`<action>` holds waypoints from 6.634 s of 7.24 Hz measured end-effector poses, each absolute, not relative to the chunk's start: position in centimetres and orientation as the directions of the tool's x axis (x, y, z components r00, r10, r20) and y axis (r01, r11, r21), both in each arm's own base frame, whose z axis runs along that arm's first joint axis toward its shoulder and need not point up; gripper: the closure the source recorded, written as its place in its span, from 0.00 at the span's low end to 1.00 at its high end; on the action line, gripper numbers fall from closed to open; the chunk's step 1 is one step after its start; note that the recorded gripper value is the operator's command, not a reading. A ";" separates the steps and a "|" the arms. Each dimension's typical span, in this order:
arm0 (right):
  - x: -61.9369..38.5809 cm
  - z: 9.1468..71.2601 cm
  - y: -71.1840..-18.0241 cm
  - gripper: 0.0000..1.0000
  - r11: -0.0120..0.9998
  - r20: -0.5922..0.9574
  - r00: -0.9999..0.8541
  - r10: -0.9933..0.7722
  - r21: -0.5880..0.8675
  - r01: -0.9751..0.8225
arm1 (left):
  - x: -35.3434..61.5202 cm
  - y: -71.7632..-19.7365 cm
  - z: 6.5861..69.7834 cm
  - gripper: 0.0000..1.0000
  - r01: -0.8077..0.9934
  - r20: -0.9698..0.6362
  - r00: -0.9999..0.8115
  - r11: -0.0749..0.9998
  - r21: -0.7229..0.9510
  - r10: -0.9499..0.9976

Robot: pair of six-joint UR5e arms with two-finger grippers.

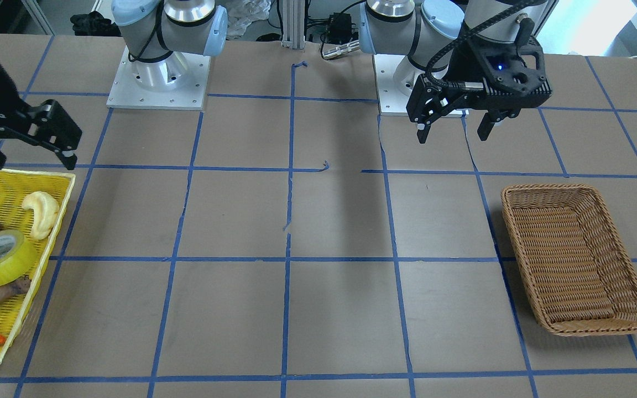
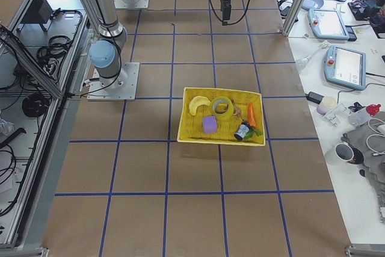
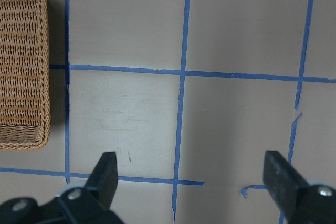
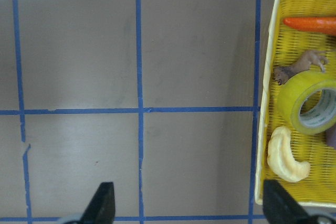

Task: Transfer tape with both arms
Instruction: 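Move the right gripper down over the yellow tape roll in the yellow basket, then close the right gripper on the yellow tape roll's rim and lift, then carry the tape roll to the table center and set it down with the right gripper, then raise the right gripper away while the left gripper reaches toward the tape roll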

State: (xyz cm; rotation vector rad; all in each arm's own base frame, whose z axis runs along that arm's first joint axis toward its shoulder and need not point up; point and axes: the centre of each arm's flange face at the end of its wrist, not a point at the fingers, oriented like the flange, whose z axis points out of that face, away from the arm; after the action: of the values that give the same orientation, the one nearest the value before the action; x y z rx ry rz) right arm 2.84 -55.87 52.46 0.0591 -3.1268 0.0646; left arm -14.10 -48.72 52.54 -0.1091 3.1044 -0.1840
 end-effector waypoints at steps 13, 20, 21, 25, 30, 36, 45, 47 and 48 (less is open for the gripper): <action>-19.5 23.6 -55.6 0.83 0.995 -0.137 -0.987 -0.086 -0.067 -0.077 | -13.2 -48.1 53.8 0.00 -0.080 -0.110 -0.989 0.985 -0.151 -0.097; -18.5 29.1 -56.0 0.95 0.993 -0.104 -0.991 -0.085 -0.090 -0.076 | -13.3 -48.0 53.8 0.00 -0.081 -0.101 -0.990 0.985 -0.153 -0.097; -16.5 31.4 -56.3 0.95 0.997 -0.103 -0.993 -0.061 -0.062 -0.055 | -13.3 -48.0 53.8 0.00 -0.080 -0.101 -0.990 0.985 -0.152 -0.096; 4.6 35.6 -58.7 0.97 0.998 -0.008 -0.998 0.059 0.031 0.059 | -13.8 -47.8 53.0 0.00 -0.078 -0.058 -0.995 0.989 -0.129 -0.086; 29.7 27.1 -56.0 0.96 0.966 -0.073 -0.966 0.247 0.097 0.239 | -13.8 -48.0 52.7 0.00 -0.067 -0.057 -0.996 0.990 -0.127 -0.075; 37.8 23.1 -58.0 0.00 0.972 -0.199 -0.952 0.233 0.062 0.225 | -13.8 -48.4 52.3 0.00 -0.067 -0.058 -0.996 0.991 -0.119 -0.074; 18.1 43.7 -55.6 0.00 0.984 -0.013 -0.984 0.176 -0.020 0.177 | -15.9 -55.2 44.2 0.00 -0.125 0.024 -0.992 0.990 -0.068 -0.124; 15.2 49.3 -51.2 0.00 0.996 -0.001 -0.996 0.092 -0.013 0.092 | -20.6 -58.5 37.7 0.02 -0.171 0.063 -0.984 0.984 -0.057 -0.167; 15.1 50.8 -49.9 0.00 0.997 -0.006 -0.998 0.069 -0.031 0.070 | -23.3 -59.5 34.7 0.00 -0.187 0.064 -0.981 0.980 -0.070 -0.183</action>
State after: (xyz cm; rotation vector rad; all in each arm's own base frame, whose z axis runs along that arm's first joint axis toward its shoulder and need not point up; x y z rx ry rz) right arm 15.12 -49.87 50.83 -0.1094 -3.1442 0.0489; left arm -23.35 -59.50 34.67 -0.2976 3.1827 -0.1204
